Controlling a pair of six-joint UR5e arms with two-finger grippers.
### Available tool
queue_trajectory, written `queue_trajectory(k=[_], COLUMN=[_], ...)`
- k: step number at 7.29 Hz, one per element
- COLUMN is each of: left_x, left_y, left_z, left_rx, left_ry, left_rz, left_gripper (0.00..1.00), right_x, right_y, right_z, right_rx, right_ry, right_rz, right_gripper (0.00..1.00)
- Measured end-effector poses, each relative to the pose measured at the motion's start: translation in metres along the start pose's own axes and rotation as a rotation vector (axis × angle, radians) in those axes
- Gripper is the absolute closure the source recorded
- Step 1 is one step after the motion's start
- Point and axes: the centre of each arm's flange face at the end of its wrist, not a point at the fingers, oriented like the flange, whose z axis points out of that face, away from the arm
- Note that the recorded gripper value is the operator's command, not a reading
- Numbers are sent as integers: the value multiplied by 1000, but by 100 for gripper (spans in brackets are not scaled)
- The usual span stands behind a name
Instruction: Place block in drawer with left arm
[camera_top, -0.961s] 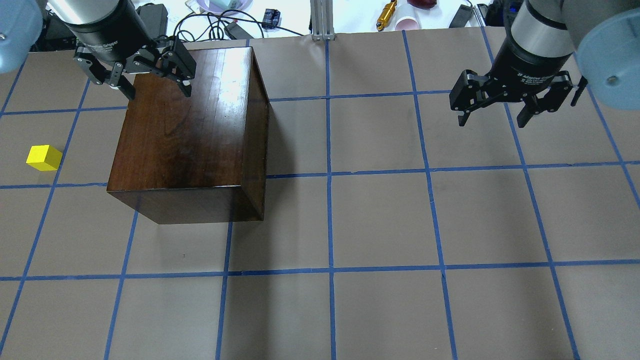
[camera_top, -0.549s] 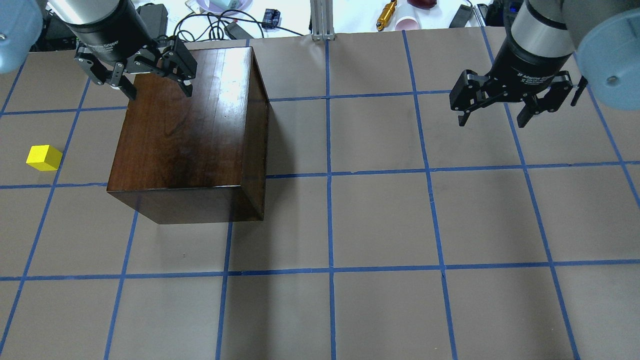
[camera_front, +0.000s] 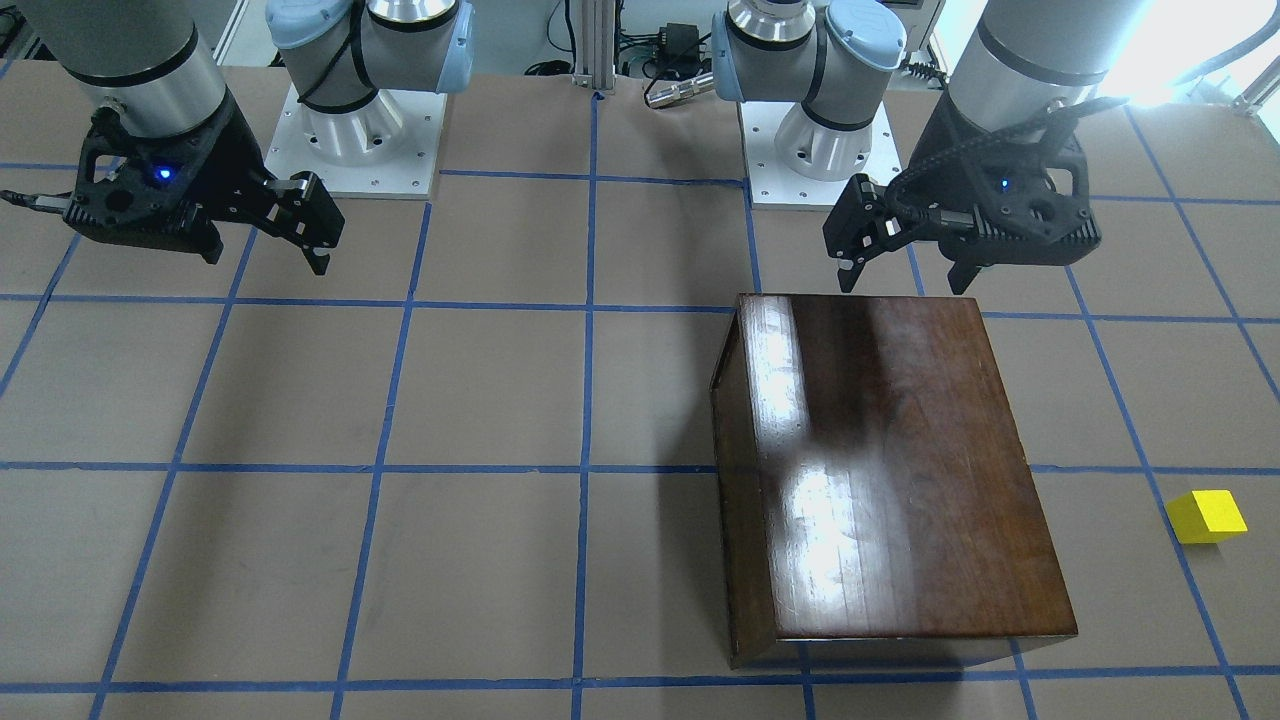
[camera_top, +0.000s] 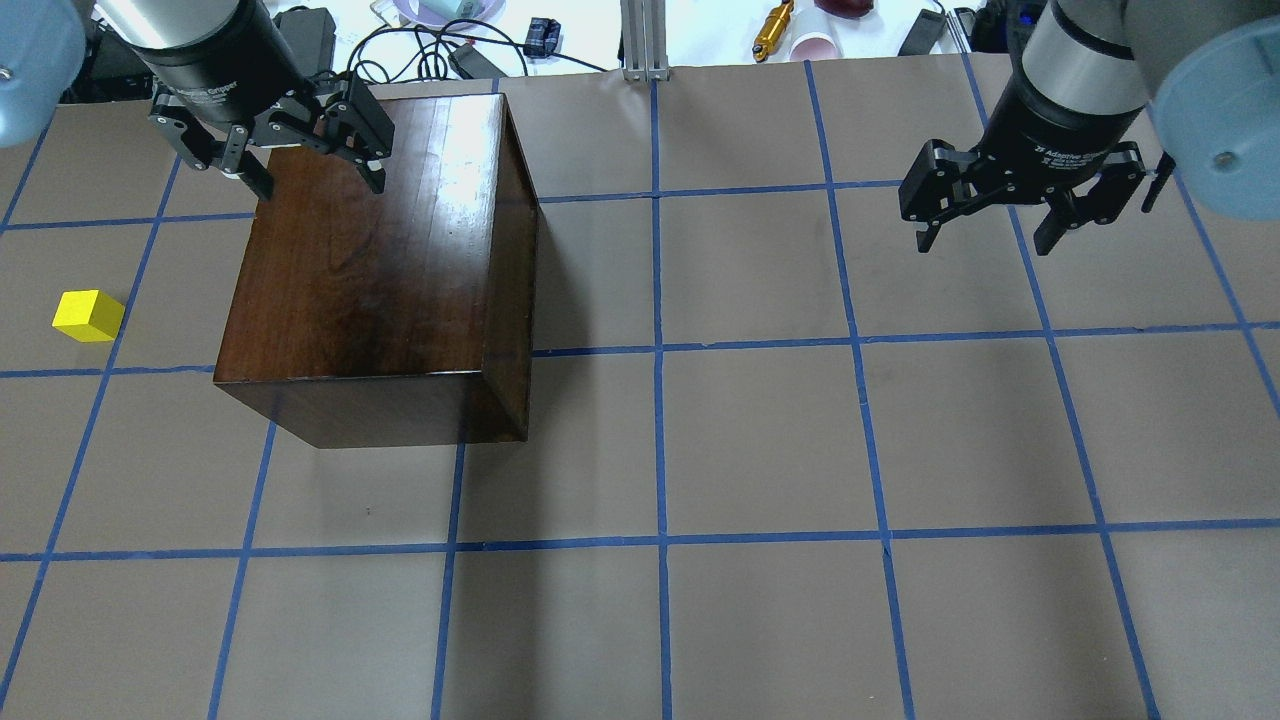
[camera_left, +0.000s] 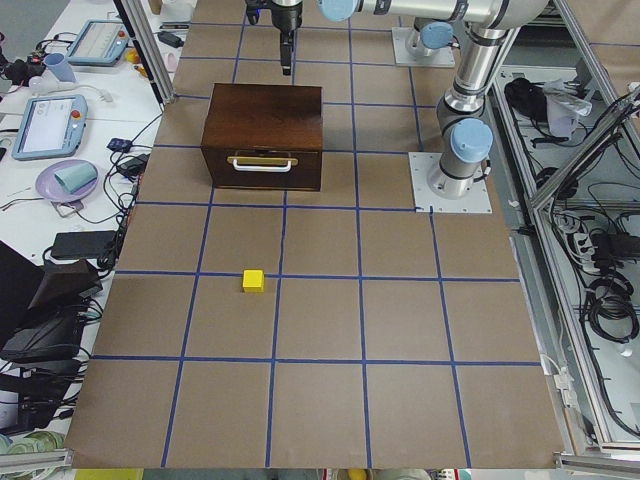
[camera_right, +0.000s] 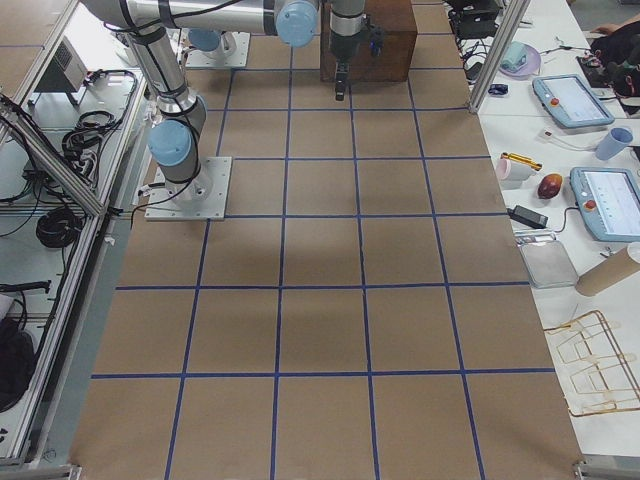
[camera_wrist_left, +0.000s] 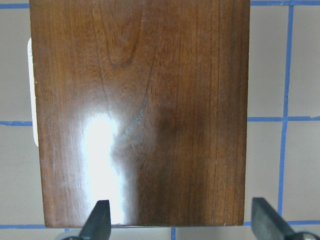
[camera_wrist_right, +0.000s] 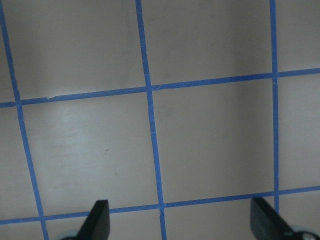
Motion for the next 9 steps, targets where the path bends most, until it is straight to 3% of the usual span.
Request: queue_trajectory(k=[5,9], left_x=[-109,-203], left_y=[-21,-37], left_z=[19,55], left_rx=[-28,-67], left_ry=[1,27], left_rz=[-13,89], left_gripper=[0,0], right_x=[0,0], right_y=[0,0], right_z=[0,0], right_rx=[0,0], right_ry=[0,1], right_rz=[0,0], right_gripper=[0,0])
